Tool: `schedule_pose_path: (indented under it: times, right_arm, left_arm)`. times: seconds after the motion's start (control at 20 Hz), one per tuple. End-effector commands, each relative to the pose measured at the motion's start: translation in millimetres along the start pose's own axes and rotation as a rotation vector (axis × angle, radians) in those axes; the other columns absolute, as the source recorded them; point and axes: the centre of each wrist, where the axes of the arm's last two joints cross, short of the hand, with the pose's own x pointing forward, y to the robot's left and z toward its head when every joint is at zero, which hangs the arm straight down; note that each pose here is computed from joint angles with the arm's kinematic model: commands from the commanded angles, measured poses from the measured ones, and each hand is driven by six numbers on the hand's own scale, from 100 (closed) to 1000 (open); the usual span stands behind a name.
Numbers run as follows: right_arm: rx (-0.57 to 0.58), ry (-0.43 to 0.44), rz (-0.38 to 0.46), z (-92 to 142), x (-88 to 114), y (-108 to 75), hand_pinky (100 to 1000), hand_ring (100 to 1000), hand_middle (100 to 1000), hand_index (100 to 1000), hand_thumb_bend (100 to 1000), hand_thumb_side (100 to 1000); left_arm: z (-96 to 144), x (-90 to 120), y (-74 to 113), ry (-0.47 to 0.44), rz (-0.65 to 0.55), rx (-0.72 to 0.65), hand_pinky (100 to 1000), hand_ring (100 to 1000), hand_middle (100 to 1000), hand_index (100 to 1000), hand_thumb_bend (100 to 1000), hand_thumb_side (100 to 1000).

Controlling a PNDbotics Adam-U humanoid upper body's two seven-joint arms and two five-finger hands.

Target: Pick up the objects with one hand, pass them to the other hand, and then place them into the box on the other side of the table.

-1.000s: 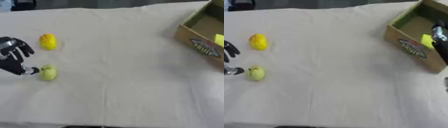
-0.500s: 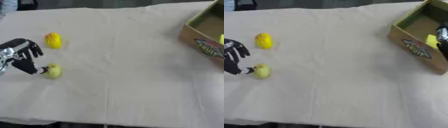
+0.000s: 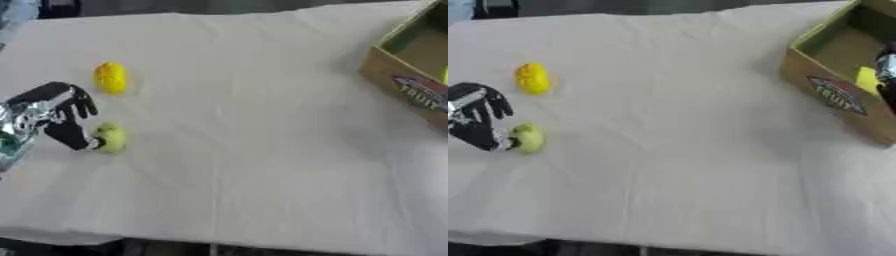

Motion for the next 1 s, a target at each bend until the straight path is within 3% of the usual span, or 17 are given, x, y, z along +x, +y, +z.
schedule_pose_path:
  times: [0.05, 0.45, 1.0]
  right_arm:
    - [0.002, -0.03, 0.005, -2.4, 8.3, -2.9, 1000, 908, 938, 1000, 100, 531]
    - [-0.017, -0.008, 0.007, 1.9, 4.1, -2.2, 1000, 908, 944, 1000, 100, 532]
    - [-0.021, -0.007, -0.004, 2.4, 3.8, -0.8, 1000, 912, 946, 1000, 100, 527]
  left_arm:
    - [-0.7, -1.2, 8.7, 0.02, -0.01, 0.011, 516, 529, 559, 664, 525, 100]
    - [-9.8, 1.0, 2.5, 0.029, -0.021, -0.054, 520, 528, 561, 659, 523, 100]
    - [-13.3, 4.6, 1.4, 0.033, -0.053, -0.022, 518, 528, 564, 663, 517, 100]
